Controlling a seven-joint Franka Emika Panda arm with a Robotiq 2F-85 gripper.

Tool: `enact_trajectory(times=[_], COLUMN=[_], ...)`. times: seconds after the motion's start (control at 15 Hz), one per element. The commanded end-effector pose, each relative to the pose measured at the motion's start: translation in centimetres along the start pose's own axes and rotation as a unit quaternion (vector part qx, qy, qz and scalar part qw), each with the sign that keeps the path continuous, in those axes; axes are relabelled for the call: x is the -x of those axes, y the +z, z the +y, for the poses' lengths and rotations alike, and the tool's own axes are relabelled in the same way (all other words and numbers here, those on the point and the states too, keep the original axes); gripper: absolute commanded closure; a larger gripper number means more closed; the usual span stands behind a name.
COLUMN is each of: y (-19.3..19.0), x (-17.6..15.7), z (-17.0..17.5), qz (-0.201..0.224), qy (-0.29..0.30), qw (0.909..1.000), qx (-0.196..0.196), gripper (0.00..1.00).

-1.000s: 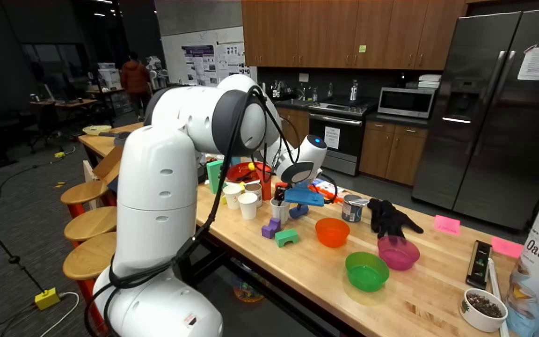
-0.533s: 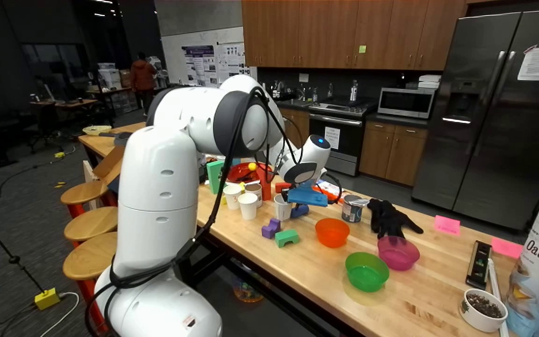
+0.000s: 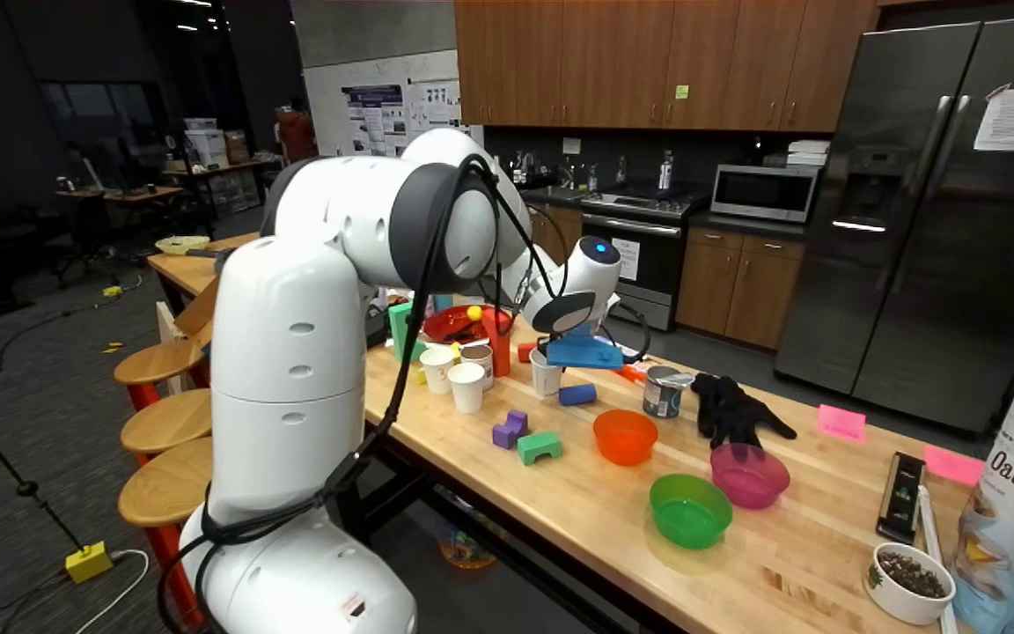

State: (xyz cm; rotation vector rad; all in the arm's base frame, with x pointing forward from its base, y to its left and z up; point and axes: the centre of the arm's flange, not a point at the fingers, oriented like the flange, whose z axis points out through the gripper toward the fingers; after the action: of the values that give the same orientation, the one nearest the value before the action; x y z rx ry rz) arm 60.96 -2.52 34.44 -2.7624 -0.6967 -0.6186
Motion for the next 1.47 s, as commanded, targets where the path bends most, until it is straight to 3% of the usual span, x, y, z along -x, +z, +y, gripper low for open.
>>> enact_trajectory(times=[0.0,0.33,0.8,1.07,1.4], y=[-4.0,-8.5,-12.0,-12.2,-11.3], x=[-0.6,-2.7,-5.3,-6.0,-6.1], z=[-0.9,-2.5,-6.4,-7.7,-9.3], qz=[0.031,0.072,0.120,0.141,0.140], qy=[-0.034,-0.091,-0.221,-0.273,-0.312], qw=[0.9984,0.9918,0.9670,0.9514,0.9393], qx=[0.031,0.053,0.041,0.013,-0.023], gripper=[0.99,0.99,0.99,0.99,0.99])
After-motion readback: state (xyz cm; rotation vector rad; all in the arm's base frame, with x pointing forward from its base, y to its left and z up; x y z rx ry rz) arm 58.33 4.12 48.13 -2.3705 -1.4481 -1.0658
